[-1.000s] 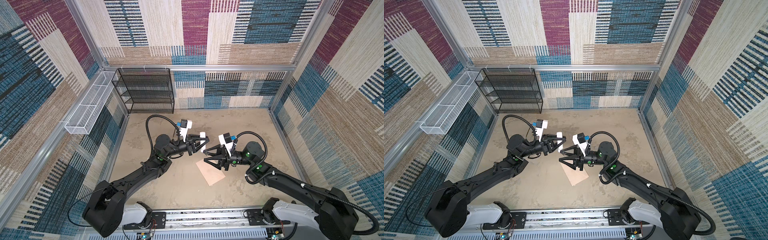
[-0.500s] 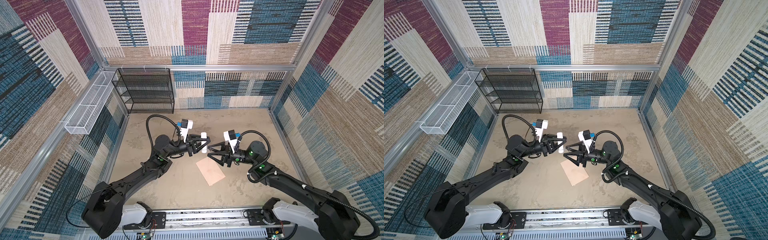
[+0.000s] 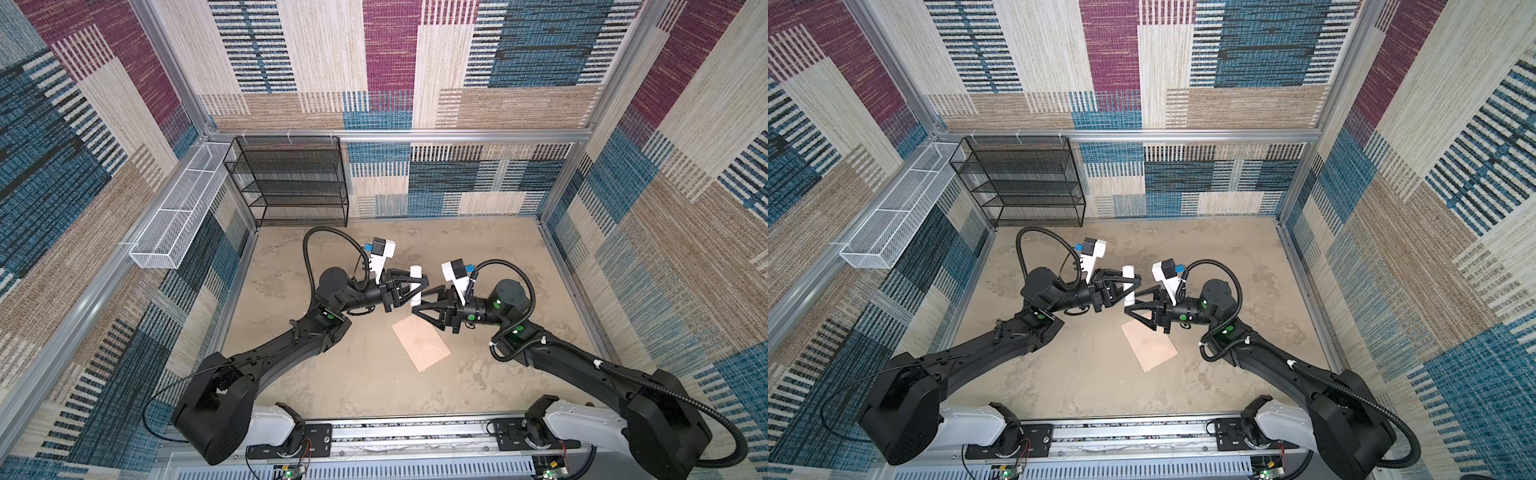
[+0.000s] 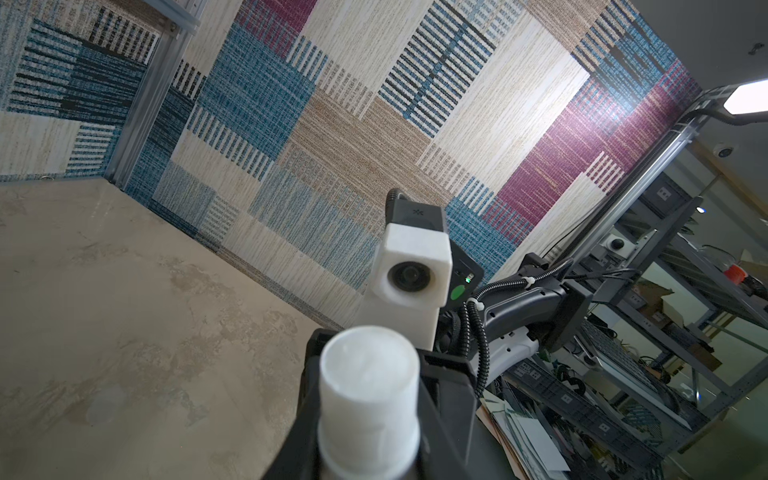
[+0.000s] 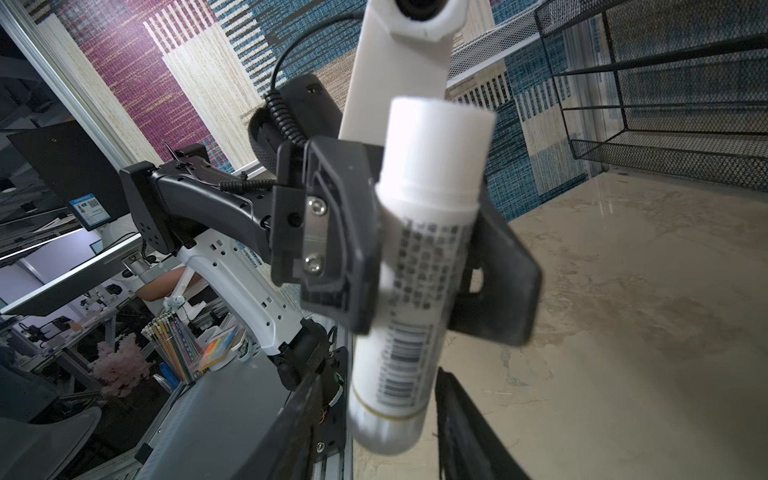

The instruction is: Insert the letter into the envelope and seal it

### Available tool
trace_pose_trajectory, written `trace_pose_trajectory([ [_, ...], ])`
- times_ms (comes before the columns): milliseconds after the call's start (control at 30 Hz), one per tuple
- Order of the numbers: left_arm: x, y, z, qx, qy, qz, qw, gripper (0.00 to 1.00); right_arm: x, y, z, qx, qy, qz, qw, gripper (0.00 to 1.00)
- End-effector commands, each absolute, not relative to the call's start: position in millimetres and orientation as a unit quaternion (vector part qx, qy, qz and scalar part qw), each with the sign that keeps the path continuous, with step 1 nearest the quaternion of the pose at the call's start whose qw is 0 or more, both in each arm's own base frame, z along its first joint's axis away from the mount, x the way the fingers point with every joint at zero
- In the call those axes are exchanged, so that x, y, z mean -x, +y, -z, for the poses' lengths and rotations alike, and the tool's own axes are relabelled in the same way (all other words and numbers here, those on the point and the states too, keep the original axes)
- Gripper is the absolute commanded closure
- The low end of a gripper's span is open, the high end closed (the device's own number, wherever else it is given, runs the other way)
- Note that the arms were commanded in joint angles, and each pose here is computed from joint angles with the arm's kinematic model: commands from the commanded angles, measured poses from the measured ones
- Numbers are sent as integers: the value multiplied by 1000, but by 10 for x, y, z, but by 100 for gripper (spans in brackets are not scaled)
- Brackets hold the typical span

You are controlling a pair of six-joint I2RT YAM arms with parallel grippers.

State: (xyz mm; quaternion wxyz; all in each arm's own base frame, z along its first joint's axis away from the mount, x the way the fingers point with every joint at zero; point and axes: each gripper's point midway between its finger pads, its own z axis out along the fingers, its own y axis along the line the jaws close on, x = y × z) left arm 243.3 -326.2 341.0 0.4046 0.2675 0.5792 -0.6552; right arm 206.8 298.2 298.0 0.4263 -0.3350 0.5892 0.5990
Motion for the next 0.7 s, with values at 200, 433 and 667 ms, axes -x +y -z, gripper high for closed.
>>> trace_pose_trajectory([
  [200, -2444, -3292, -3493, -269, 564, 661, 415, 100, -1998, 2962, -3103, 346, 566, -608, 436, 66],
  [433, -2535, -3287, -3323, -252, 604, 621, 432, 100, -2118, 2929, -3147, 319, 594, -587, 449, 72],
  [667, -2721, -3210, -3104, -214, 688, 507, 472, 100, -2290, 2915, -3156, 266, 653, -520, 483, 78],
])
